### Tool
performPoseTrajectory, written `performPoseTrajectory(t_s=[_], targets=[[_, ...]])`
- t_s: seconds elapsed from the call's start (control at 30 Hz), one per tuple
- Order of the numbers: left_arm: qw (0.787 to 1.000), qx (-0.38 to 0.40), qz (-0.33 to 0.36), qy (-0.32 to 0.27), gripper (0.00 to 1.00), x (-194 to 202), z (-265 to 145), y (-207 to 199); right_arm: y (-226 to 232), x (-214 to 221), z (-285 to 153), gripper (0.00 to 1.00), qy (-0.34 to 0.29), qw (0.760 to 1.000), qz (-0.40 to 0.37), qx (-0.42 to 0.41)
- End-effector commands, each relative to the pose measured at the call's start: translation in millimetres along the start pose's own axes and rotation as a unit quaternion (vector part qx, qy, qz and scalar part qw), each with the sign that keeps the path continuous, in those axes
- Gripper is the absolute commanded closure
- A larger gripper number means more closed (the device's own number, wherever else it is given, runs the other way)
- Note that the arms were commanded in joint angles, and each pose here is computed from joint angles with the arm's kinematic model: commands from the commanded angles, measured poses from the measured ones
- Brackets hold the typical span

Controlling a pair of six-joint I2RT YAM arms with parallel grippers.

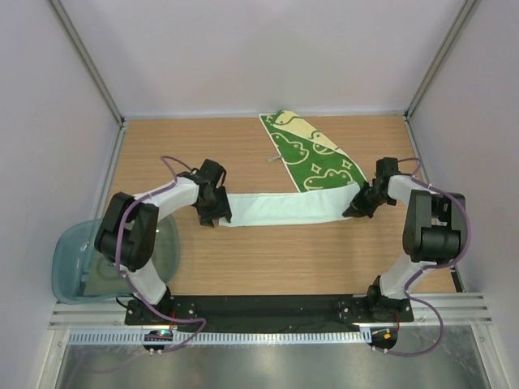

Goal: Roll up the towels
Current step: Fold the towel

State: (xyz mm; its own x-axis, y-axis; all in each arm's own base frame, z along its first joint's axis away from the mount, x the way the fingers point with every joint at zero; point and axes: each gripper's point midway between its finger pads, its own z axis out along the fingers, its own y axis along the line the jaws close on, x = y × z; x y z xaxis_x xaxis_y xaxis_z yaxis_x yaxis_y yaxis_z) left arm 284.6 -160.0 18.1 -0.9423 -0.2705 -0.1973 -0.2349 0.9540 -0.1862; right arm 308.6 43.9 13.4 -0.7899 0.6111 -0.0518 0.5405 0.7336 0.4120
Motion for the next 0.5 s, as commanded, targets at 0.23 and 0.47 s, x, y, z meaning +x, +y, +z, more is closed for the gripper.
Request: performPoseTrajectory(t_s=[0.23,0.47], targets=[[0.999,-0.039,-0.009,0.004,0.48,10,6,30,-23,-5,-30,0.93,-0.043,0.998,0.008,0.048],[0.997,-0.004,0.006,-0.082,0.48,-20,-62,-1,-7,-9,-52,0.72,-0.050,0.998,-0.012,0.028]])
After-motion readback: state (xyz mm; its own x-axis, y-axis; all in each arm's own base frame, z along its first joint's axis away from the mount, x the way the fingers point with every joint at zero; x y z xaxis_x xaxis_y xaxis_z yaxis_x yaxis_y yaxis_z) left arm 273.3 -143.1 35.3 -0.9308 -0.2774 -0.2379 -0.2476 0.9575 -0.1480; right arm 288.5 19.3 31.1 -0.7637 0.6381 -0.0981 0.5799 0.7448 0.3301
